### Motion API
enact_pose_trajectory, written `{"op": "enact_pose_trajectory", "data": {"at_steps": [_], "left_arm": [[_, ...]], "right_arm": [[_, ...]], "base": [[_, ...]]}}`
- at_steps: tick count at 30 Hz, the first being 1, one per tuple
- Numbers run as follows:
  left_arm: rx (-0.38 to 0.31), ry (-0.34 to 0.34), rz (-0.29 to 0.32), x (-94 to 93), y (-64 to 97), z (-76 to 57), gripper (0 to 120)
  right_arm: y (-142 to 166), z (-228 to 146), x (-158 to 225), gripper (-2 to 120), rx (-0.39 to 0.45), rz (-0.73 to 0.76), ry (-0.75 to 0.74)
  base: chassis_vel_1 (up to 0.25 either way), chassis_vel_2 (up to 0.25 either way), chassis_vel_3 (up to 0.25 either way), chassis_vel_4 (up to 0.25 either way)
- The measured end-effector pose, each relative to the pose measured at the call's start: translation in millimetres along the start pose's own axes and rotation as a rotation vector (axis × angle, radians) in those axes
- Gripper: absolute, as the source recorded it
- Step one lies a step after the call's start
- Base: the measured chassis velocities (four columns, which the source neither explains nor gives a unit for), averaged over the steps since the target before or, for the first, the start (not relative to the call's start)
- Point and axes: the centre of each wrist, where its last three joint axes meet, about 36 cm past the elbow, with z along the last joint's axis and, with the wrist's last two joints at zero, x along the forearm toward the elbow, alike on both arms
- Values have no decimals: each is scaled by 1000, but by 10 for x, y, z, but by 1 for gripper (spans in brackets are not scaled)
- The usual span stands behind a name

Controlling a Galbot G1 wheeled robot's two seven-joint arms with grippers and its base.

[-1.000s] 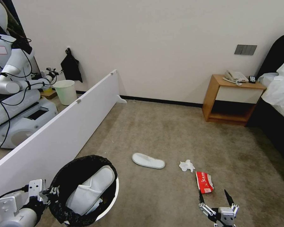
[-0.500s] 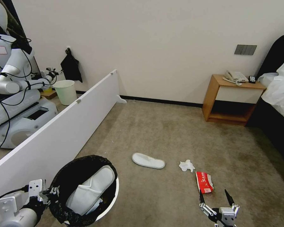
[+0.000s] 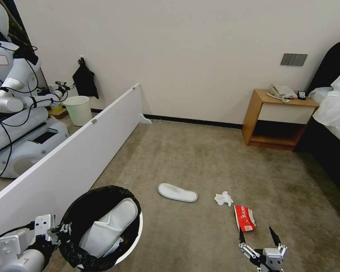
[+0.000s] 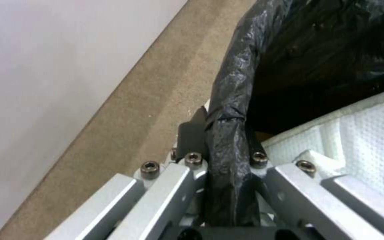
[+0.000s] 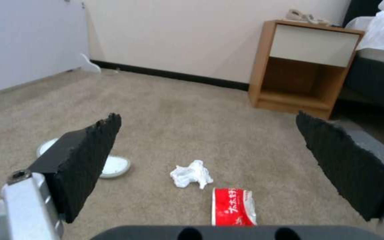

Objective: Pick up the trash bin, then pick up the garbage from the floor and place it into the trash bin.

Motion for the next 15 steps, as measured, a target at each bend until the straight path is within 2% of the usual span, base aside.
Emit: {"op": "enact_pose_trajectory", "data": {"at_steps": [15], "left_arm": [[0,1,2,2,-3,3,3]], "right_arm": [[-7,2,-2,100,-3,-6,-1]], "base": [[0,0,0,0]]}}
